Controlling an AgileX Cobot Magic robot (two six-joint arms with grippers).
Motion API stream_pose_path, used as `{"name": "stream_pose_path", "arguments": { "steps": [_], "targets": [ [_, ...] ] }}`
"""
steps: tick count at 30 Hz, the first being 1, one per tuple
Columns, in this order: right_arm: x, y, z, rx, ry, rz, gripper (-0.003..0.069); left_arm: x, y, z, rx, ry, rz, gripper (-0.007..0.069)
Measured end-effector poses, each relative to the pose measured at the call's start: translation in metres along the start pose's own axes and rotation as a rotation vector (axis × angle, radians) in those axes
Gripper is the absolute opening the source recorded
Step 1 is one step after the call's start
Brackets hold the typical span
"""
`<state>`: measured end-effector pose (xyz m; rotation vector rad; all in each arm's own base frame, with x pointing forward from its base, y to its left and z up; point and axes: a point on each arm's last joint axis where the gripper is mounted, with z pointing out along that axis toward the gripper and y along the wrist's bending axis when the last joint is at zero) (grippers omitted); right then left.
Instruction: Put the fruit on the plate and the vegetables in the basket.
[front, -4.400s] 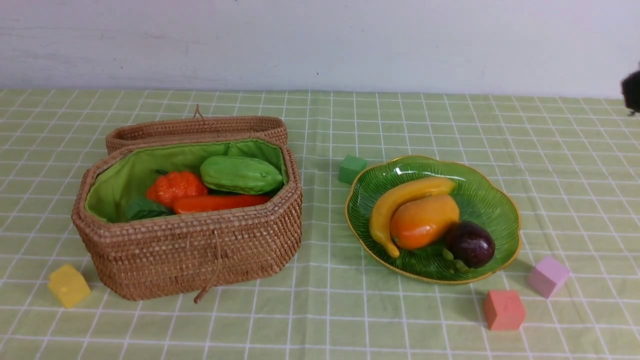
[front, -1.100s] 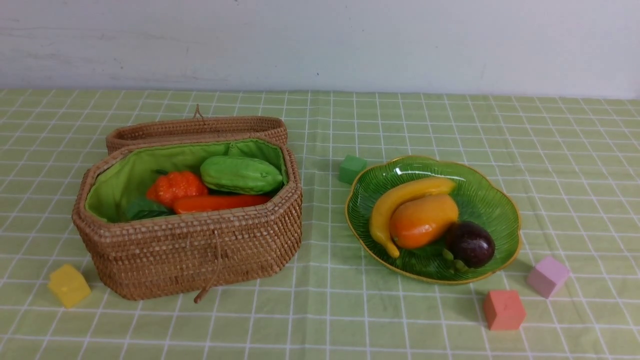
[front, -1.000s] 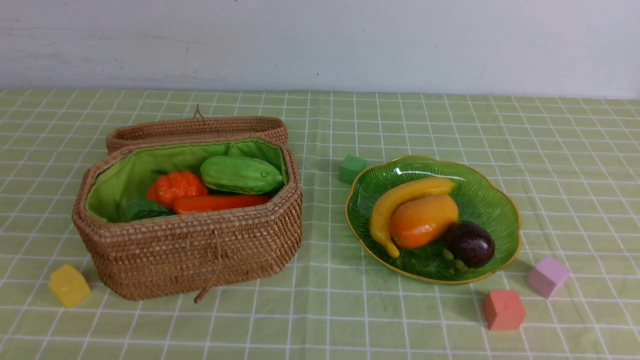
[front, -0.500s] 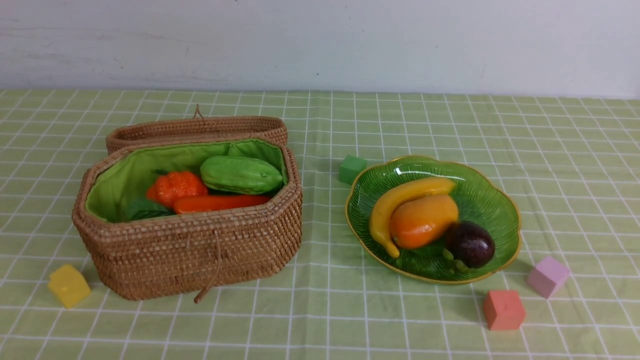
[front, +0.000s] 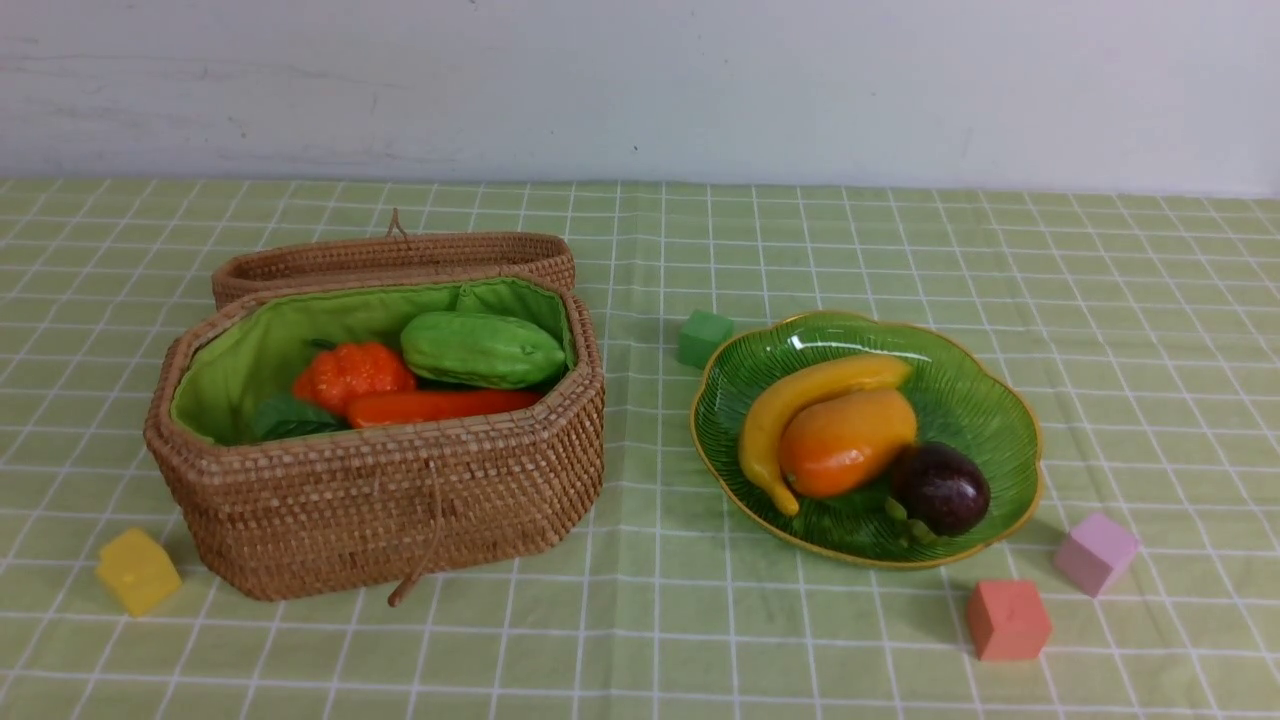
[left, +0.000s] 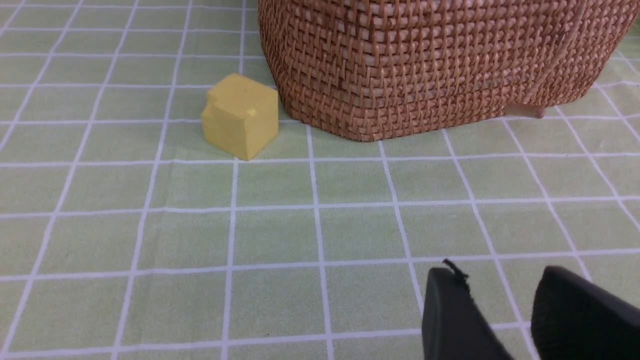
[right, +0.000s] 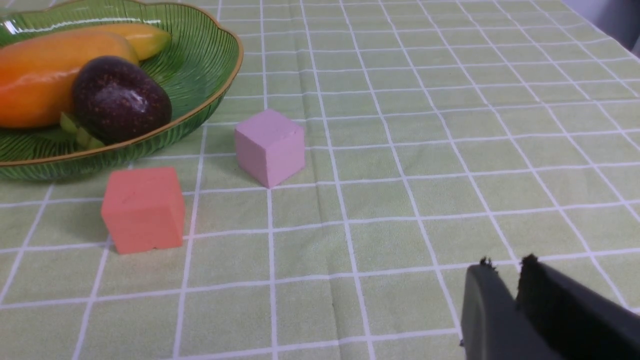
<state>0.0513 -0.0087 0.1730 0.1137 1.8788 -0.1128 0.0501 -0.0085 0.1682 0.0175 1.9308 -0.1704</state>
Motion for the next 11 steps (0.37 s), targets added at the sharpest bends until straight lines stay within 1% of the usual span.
{"name": "stream_pose_path", "arguments": {
  "steps": [11],
  "targets": [
    [0.0000, 0.0000, 0.0000, 0.000, 0.000, 0.000, 0.0124, 0.0000, 0.0000, 0.0000, 0.000, 0.000, 0.000, 0.0239]
  ]
}}
